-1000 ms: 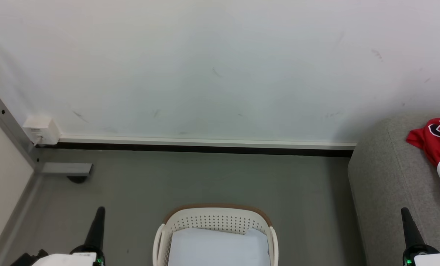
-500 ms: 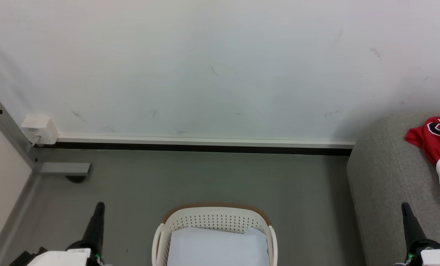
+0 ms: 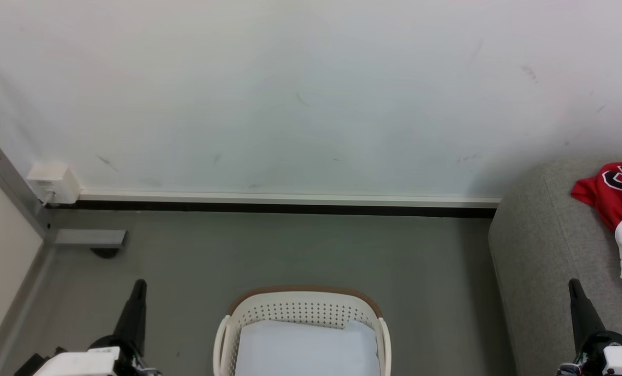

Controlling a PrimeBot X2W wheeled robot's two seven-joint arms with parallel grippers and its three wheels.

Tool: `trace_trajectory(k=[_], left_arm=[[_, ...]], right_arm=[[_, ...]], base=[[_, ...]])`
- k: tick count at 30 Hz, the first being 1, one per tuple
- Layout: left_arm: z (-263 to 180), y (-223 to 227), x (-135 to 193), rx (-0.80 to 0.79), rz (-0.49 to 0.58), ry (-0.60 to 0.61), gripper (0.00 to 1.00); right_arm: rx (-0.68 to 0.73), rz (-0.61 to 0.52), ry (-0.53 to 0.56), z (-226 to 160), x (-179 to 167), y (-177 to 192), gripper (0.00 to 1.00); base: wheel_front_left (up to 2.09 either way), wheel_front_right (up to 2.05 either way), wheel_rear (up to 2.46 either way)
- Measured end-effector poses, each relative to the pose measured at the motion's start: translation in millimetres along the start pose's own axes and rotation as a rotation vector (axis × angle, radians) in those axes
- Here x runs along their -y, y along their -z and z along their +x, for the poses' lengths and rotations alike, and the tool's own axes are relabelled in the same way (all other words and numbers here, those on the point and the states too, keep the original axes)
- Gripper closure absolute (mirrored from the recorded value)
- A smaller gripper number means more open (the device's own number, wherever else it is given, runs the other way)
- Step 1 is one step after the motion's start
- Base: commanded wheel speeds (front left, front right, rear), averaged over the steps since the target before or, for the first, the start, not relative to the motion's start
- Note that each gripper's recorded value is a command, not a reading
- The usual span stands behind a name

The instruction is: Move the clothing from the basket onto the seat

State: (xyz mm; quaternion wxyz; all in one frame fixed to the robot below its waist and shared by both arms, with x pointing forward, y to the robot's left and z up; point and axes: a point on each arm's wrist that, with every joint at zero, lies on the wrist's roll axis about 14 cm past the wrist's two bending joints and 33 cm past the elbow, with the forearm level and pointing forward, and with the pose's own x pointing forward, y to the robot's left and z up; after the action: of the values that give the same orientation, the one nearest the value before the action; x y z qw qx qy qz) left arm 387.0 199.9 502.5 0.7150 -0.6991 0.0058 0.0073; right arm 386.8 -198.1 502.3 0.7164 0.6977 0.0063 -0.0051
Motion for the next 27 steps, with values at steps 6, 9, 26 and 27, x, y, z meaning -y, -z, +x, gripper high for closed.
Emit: trace_trajectory(k=[6,9,26,27], left_arm=[[1.0,0.4,1.5,-0.004,-0.02,0.006,1.0],[1.0,0.4,1.5,-0.004,-0.021,0.006,1.0],[1.0,0.5,1.6,-0.004,-0.021,0.006,1.0],[1.0,0.5,1.6,-0.004,-0.021,0.006,1.0]], right_arm=[[0.0,0.032,-0.005,0.3,-1.0,-0.7,1.0],[0.0,0.032,-0.005,0.3,-1.0,-0.8,1.0],[0.0,0.032,-0.005,0.3,-1.1,-0.9,1.0],[0.0,0.032,-0.005,0.3,-1.1,-0.9,1.0]], base=[[0.0,0.0,0.0],[0.0,0.0,0.0],[0.0,0.0,0.0],[0.0,0.0,0.0]])
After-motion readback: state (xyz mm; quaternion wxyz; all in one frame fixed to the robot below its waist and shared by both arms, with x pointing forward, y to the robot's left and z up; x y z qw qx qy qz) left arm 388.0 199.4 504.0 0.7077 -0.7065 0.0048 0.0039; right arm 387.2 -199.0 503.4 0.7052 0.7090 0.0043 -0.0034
